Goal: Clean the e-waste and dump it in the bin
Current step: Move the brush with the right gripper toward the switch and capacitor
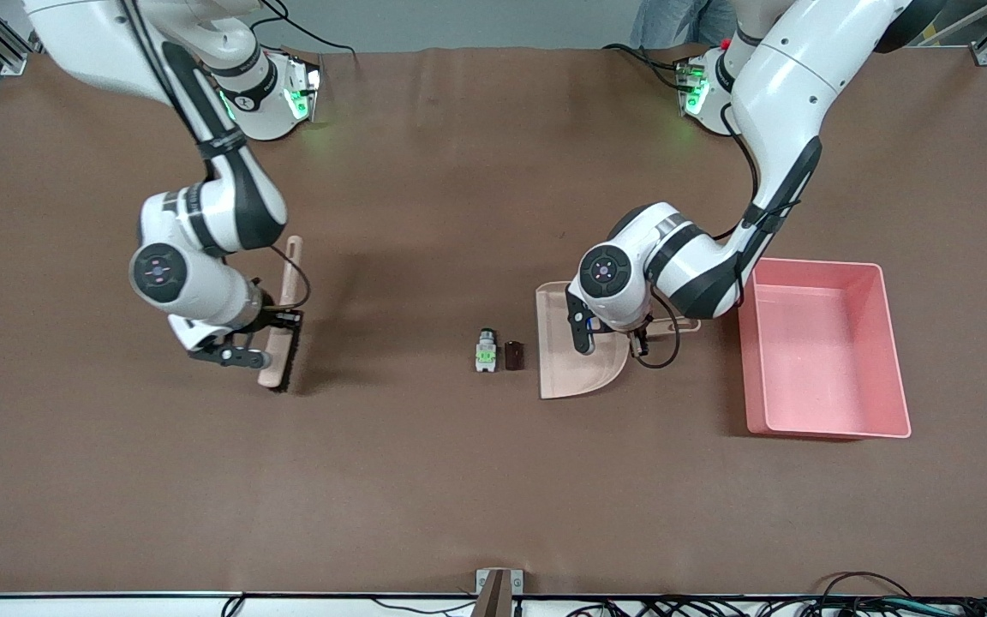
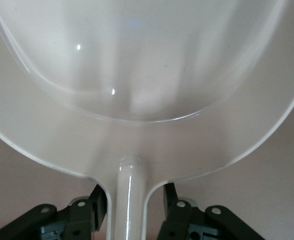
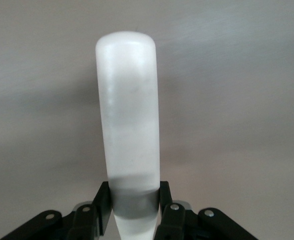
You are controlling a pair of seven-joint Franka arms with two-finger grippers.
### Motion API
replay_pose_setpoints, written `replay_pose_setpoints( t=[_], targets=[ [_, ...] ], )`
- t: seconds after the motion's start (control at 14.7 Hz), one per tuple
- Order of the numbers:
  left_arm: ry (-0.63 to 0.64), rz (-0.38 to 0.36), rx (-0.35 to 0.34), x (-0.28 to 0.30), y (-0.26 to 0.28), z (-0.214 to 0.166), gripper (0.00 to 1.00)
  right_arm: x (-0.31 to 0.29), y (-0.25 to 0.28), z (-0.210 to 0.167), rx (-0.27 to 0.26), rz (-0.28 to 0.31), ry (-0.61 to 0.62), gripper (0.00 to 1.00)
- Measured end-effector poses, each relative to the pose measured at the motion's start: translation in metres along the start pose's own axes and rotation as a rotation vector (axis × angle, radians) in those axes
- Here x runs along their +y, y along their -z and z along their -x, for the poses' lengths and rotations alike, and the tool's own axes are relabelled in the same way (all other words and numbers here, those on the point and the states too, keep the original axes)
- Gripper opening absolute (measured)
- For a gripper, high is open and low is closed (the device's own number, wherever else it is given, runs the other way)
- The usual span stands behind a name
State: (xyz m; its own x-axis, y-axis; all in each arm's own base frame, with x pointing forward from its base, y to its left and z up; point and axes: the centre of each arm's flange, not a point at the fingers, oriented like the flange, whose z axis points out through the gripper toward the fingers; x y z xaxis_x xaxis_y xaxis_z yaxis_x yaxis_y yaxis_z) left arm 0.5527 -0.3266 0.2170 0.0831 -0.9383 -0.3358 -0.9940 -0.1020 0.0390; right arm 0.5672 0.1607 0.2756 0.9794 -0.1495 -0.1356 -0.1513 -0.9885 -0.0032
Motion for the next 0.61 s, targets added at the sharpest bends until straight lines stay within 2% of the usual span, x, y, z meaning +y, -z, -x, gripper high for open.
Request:
replay_pose_setpoints(
  t=[0.14, 0.27, 0.48, 0.61],
  targets=[
    [-0.01, -0.002, -0.001, 0.0, 0.0, 0.0, 0.38, -0.031, 0.007, 0.008, 0.014, -0.006, 0.026, 0.42],
    [-0.013, -0.003, -0.002, 0.0, 0.0, 0.0, 0.34, -0.06, 0.006, 0.016, 0.011, -0.015, 0.059, 0.42],
    [-0.014, -0.003, -0.001, 0.0, 0.0, 0.0, 0.34, -0.102, -0.012, 0.019, -0.037, -0.074, 0.056, 0.42],
    [-0.014, -0.003, -0.001, 0.0, 0.0, 0.0, 0.34, -0.124, -0.029, 0.016, -0.056, -0.082, 0.039, 0.42]
  ],
)
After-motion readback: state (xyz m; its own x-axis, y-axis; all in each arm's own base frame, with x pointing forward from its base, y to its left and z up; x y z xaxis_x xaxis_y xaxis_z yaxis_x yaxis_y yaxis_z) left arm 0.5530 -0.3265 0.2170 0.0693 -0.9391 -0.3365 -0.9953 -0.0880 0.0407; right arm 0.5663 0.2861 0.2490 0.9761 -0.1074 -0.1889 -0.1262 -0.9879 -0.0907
